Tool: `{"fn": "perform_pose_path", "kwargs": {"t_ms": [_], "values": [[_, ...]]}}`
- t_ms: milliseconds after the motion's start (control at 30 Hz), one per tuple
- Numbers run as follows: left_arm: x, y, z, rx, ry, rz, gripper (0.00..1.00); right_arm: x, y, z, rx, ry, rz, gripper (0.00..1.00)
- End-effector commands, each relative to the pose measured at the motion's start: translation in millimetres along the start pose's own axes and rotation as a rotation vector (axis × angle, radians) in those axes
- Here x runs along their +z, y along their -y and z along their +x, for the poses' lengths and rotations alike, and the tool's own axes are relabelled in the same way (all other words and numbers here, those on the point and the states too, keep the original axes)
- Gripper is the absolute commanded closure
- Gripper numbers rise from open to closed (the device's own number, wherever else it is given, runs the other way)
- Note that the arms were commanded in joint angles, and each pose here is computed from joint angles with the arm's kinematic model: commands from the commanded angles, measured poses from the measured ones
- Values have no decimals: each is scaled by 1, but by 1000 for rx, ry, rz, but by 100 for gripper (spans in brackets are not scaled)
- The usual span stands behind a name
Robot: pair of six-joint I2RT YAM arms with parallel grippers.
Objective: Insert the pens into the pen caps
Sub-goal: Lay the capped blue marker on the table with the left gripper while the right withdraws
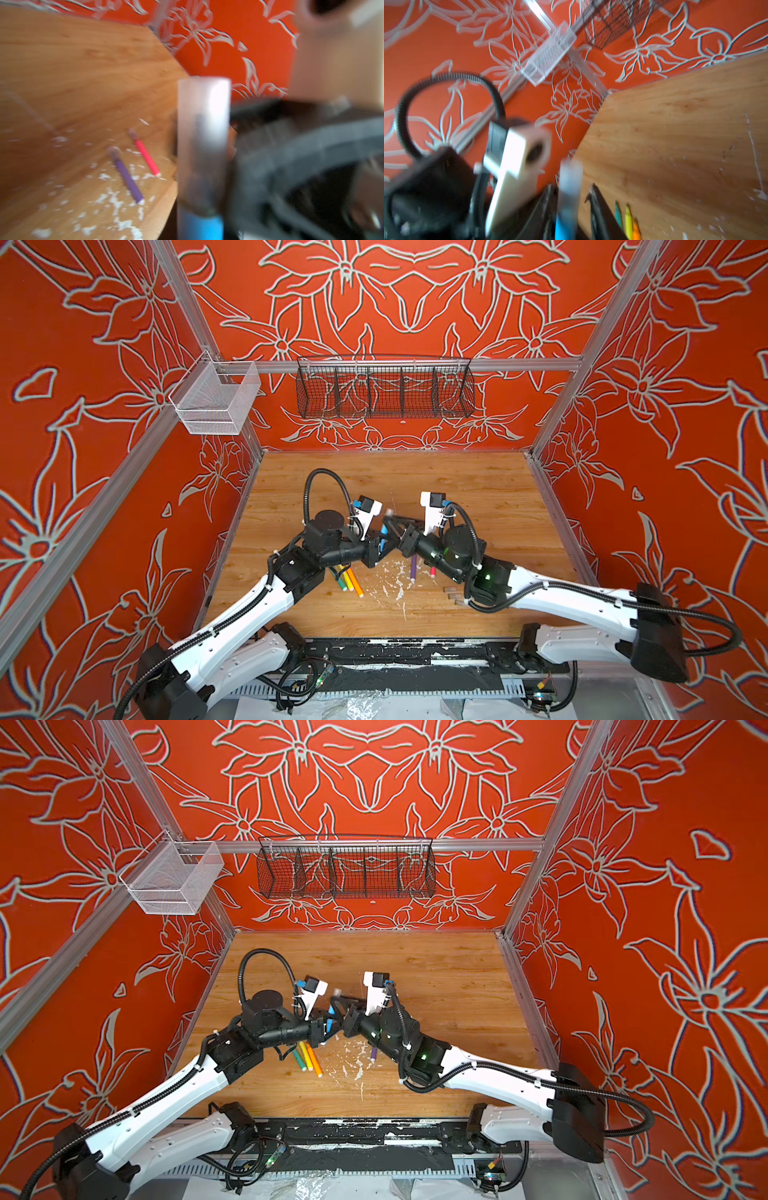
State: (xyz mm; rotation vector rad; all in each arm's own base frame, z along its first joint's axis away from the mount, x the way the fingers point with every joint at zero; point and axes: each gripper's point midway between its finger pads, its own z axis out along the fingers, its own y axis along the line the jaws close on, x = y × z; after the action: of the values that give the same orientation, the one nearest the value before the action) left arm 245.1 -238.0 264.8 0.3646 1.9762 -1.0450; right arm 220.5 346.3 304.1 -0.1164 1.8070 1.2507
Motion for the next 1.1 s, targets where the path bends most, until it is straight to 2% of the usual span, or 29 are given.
{"fn": "perform_pose_path", "kwargs": {"t_ms": [0,67,233,367,533,633,833,1000,1067], "values": [[-9,-44,-4,-2,120,-310,100,-20,36,28,-37,-181,120,49],[-7,-57,19,-17,75,-385,100,-32,45,15,-73,-156,185,42],[5,-82,66,-100,-38,-537,100,-68,68,-9,-119,-86,325,35],[32,-88,98,-140,-137,-618,100,-97,94,-18,-156,-59,469,34],[70,-92,134,-117,-284,-744,100,-117,123,-23,-195,-39,604,32],[85,-98,147,-114,-334,-833,100,-130,140,-27,-204,-15,677,31],[93,-111,160,-124,-355,-901,100,-143,151,-24,-160,-3,682,31],[102,-114,169,-111,-380,-892,100,-148,155,-20,-147,0,679,31],[107,-116,174,-108,-399,-891,97,-148,153,-20,-151,-12,678,31]]}}
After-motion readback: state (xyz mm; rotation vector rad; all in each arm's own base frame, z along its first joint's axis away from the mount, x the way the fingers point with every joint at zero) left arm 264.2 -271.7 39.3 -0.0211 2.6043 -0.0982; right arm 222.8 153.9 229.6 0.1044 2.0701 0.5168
